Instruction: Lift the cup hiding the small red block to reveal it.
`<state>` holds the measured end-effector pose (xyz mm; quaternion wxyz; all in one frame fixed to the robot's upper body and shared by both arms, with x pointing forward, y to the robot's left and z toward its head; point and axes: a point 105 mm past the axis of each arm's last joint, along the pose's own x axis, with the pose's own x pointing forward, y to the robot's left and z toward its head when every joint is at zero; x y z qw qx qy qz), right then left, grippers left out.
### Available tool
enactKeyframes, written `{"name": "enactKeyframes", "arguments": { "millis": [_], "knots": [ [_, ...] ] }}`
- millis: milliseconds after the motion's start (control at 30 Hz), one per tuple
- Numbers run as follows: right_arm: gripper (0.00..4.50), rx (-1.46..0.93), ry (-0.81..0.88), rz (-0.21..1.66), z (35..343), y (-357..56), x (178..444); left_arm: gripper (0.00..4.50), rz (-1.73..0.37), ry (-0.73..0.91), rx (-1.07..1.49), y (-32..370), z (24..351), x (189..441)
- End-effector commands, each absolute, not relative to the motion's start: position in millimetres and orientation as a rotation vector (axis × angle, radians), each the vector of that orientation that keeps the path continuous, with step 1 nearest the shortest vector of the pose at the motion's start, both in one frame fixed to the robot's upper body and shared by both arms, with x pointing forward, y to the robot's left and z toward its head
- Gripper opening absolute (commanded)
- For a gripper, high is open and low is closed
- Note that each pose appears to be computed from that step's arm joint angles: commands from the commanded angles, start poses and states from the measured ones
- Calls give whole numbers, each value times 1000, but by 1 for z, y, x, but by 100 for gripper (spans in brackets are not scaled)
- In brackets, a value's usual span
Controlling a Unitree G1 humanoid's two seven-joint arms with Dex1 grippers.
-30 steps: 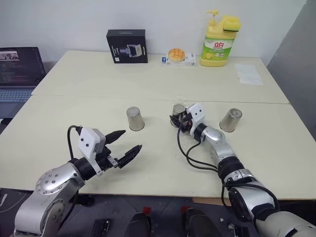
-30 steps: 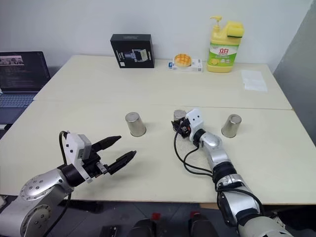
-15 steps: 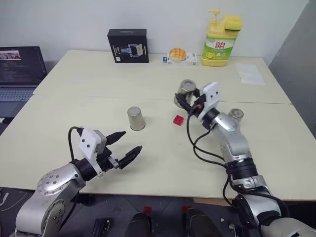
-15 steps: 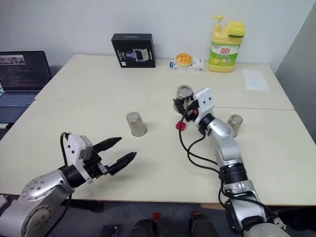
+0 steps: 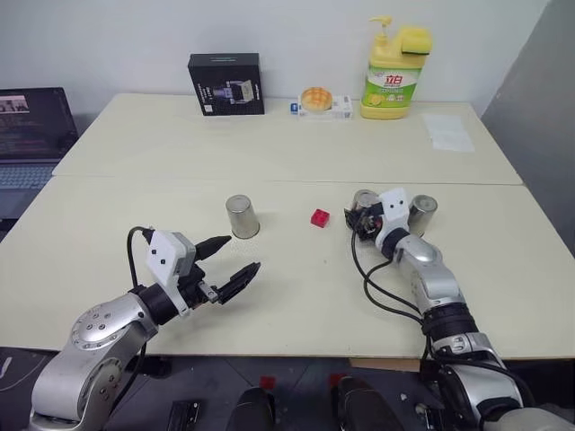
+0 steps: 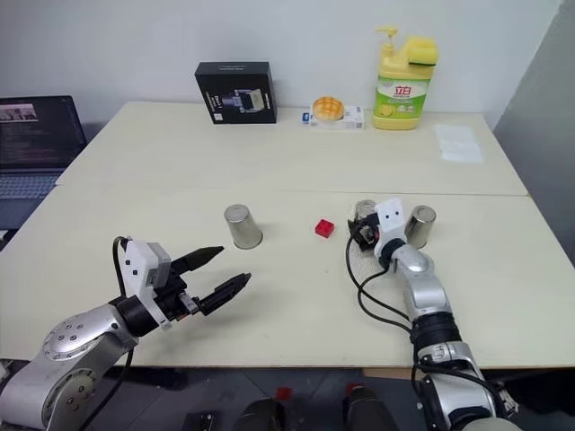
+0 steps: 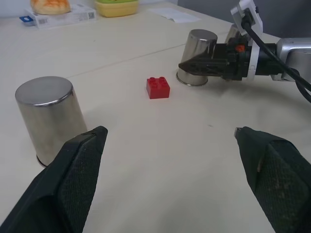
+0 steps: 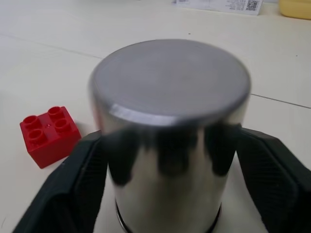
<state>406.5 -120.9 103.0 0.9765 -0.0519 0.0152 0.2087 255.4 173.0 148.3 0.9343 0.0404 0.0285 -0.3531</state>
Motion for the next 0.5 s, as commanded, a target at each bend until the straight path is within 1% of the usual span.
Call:
{"name": "enactKeyframes", "arguments": {
  "millis": [33,100,133,233,367,400,433,500],
  "knots": [
    [448,-132,-17,416,113,-130,393,450,-726,39,102,171,153,255],
    [448,-144,-4,437,108,-134,379,450,-722,41,102,171,152,255],
    [448,-157,5,452,105,-137,367,450,-718,45,105,172,152,254],
    [448,-188,37,535,104,-145,319,450,-695,59,106,176,152,256],
    [448,-201,20,644,126,-149,260,450,-676,83,113,181,150,257],
    [448,-197,28,663,131,-151,249,450,-675,94,119,182,148,257],
    [448,-198,37,673,135,-154,240,450,-674,99,126,183,148,257],
    [448,-200,48,664,144,-161,232,450,-674,107,133,184,148,259]
  ]
}}
